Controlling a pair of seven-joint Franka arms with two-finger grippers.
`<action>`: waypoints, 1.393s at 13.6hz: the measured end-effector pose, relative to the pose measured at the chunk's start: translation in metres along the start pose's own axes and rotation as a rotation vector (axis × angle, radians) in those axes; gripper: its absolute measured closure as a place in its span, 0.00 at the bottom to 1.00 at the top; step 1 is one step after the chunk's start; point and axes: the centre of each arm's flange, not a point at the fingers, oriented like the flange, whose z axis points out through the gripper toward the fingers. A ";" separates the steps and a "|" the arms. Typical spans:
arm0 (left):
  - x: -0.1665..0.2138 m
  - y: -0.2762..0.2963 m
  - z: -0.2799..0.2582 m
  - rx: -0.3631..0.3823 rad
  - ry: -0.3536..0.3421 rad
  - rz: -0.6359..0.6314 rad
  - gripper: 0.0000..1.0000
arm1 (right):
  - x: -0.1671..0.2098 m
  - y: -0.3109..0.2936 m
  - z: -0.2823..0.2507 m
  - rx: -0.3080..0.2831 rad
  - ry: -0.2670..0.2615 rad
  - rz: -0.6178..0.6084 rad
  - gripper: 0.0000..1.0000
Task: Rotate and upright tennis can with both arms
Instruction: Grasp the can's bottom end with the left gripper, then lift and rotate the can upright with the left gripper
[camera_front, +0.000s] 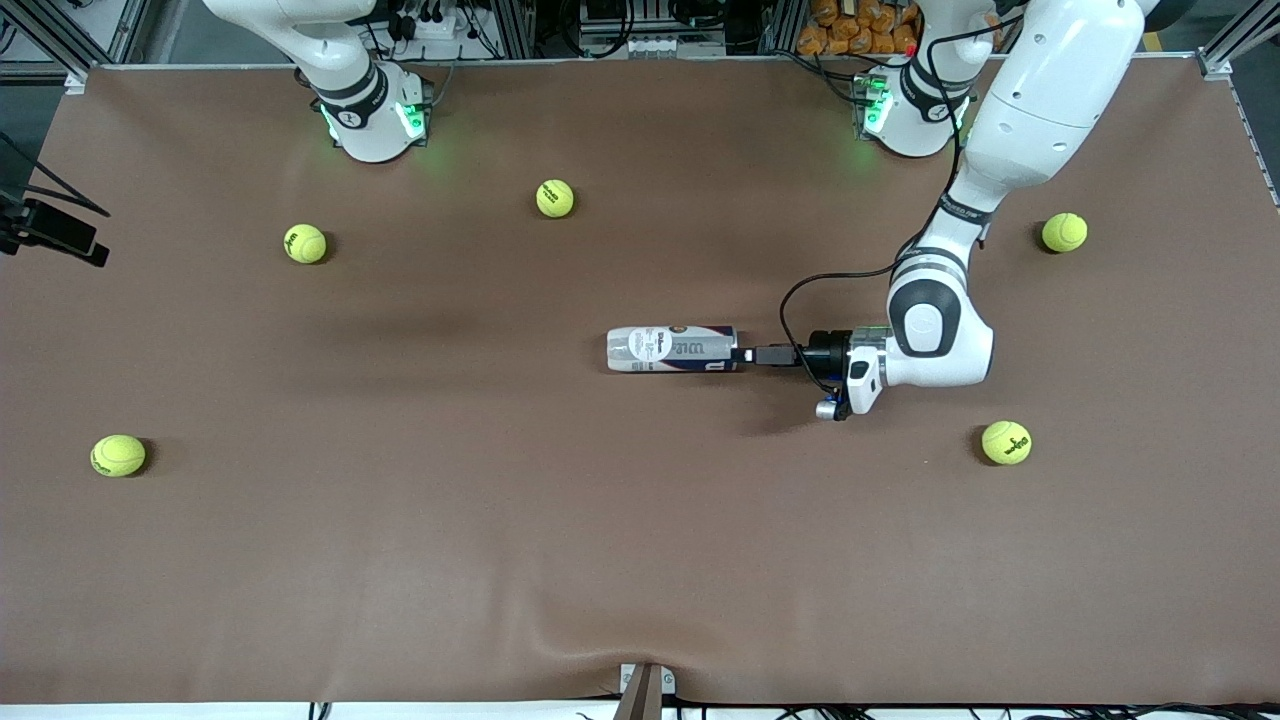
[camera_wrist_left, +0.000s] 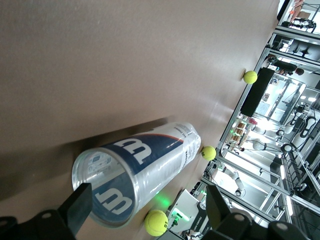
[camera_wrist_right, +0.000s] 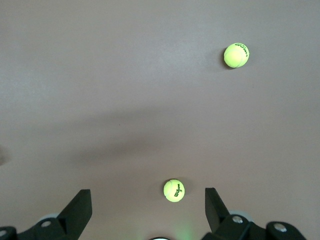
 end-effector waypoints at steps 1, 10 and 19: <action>-0.002 -0.001 0.003 -0.011 0.002 -0.011 0.00 | 0.000 0.000 0.001 0.000 -0.001 0.000 0.00; -0.009 -0.001 0.021 -0.016 0.004 0.026 0.38 | 0.001 0.000 0.007 -0.001 -0.015 -0.001 0.00; -0.003 0.015 0.021 -0.040 0.013 0.050 0.94 | 0.001 0.000 0.007 -0.001 -0.014 -0.001 0.00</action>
